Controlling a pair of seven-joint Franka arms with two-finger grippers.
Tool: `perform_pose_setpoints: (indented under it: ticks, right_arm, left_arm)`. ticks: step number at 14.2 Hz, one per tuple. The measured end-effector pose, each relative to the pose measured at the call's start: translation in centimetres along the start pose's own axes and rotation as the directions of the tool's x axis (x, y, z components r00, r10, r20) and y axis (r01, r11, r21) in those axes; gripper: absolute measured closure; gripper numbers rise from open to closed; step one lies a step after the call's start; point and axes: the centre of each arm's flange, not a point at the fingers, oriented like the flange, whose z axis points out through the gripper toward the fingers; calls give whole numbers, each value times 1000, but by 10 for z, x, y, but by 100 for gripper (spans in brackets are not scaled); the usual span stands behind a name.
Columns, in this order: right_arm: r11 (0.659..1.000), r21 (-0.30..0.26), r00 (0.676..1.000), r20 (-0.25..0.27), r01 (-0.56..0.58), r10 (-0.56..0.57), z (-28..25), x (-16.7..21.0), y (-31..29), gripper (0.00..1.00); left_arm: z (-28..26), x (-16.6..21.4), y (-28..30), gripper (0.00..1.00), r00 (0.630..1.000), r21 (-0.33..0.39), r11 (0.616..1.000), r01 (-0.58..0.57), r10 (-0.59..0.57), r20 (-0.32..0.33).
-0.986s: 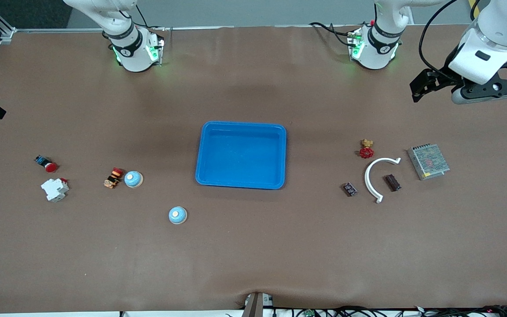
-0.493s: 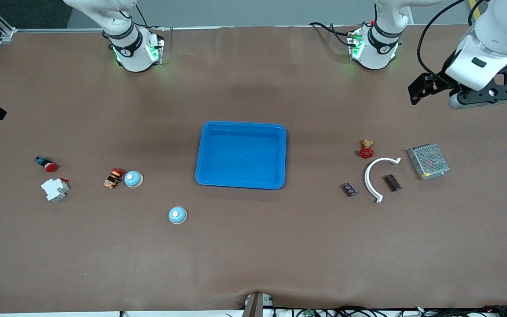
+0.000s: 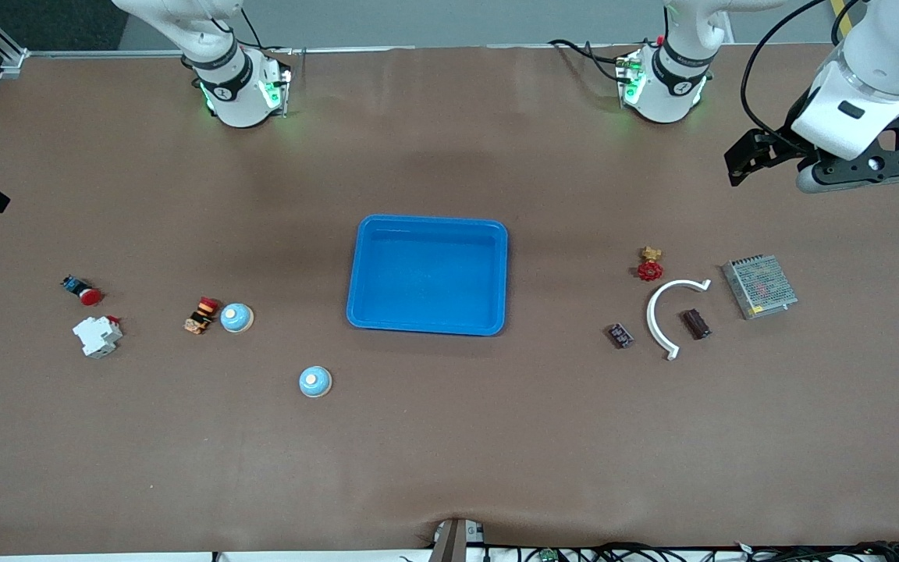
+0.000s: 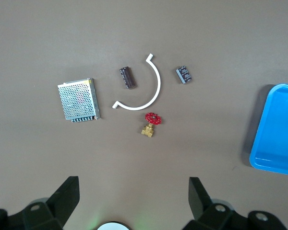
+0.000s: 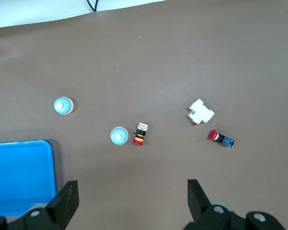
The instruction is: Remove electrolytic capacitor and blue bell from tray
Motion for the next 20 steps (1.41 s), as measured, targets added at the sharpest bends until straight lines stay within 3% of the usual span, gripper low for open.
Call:
perform_pose_setpoints:
  ticks: [20]
  right_arm:
    - [1000, 1, 1000, 5, 6, -6, 3, 1, -4, 0]
  left_arm:
    - [-11, 3, -6, 0, 1000, -8, 1000, 12, -12, -23]
